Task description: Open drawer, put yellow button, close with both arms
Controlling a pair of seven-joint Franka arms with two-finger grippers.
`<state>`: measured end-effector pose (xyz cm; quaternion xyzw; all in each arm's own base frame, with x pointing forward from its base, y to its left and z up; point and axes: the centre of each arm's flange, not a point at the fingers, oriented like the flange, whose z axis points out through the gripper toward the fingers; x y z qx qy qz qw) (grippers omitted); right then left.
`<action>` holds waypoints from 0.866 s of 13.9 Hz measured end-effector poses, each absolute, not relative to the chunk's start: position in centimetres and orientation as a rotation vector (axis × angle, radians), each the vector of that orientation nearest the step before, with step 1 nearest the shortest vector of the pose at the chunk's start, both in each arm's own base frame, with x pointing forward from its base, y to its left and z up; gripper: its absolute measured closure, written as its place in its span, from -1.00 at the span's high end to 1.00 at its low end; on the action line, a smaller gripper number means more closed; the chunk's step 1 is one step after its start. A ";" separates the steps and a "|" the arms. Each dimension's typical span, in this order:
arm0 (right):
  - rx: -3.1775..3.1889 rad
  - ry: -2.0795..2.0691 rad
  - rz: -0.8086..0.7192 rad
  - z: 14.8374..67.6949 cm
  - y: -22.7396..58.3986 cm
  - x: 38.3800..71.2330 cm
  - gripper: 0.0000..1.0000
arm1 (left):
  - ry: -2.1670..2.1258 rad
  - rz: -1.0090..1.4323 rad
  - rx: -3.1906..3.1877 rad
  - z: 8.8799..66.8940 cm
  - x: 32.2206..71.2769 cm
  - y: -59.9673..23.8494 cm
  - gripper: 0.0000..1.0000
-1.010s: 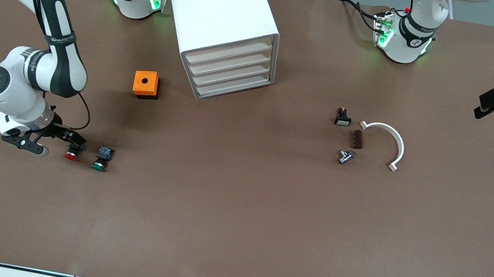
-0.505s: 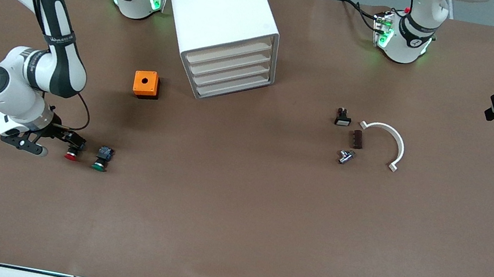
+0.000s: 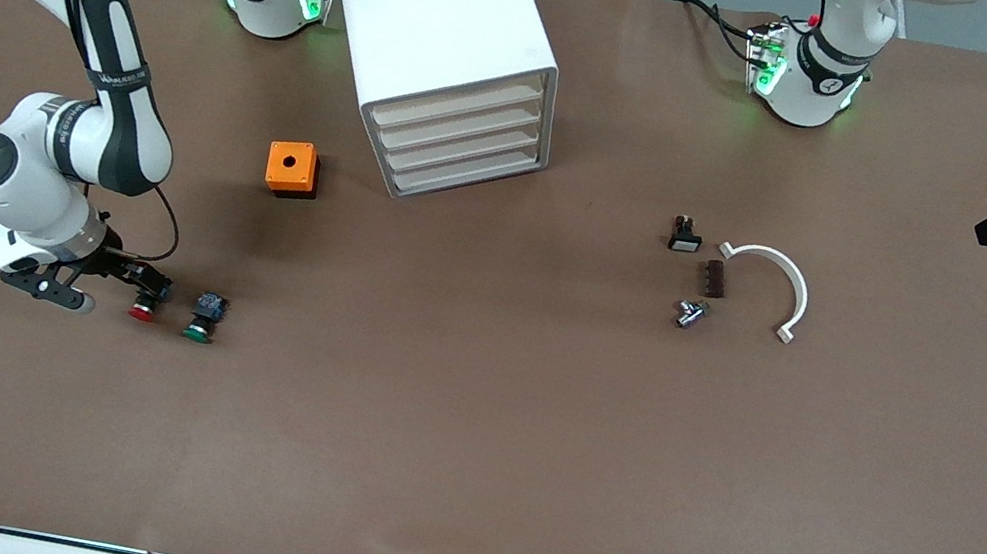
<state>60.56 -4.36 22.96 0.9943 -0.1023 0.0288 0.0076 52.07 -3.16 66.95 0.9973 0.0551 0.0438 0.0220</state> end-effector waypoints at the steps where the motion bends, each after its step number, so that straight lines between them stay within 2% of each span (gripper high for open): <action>1: 3.108 -0.324 0.085 22.9 -4.5 60.5 1.00 | 0.171 0.137 3.090 67.0 52.1 -3.2 1.00; 10: 3.109 -0.325 0.082 23.3 -4.6 60.8 1.00 | 0.173 0.131 3.090 66.8 52.3 -3.1 1.00; 12: 3.113 -0.321 -0.008 24.9 -4.6 61.6 1.00 | 0.173 0.131 3.090 66.8 52.3 -3.1 1.00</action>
